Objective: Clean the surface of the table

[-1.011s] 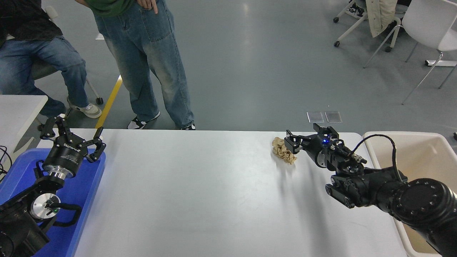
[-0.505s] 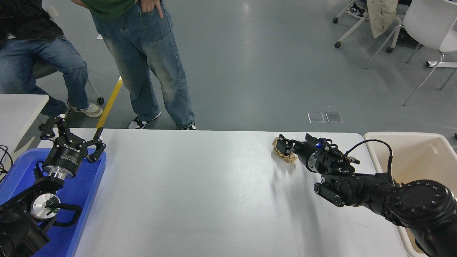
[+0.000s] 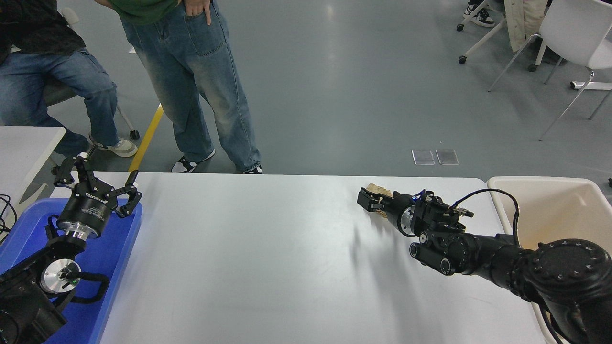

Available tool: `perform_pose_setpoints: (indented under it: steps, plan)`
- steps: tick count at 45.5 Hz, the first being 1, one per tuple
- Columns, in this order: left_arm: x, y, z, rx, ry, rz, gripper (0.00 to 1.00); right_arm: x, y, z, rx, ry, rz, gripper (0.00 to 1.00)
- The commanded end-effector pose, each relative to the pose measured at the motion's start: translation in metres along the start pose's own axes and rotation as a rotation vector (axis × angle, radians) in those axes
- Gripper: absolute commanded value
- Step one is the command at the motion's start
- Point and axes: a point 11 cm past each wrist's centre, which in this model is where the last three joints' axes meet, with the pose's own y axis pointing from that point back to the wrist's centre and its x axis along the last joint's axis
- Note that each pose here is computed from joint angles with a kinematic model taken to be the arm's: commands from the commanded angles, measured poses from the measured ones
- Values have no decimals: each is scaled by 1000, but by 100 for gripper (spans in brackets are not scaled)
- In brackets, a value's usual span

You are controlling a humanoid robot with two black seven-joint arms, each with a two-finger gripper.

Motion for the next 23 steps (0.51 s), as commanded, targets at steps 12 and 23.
perform_pose_setpoints:
  steps: [12,23]
  plan:
    - [0,0,0,-1,0,0,100,-23,7,21,-37,76,-43,94]
    - [0,-1,0,-1,0,-1,100,-23,7,21,-34,77,-38,86]
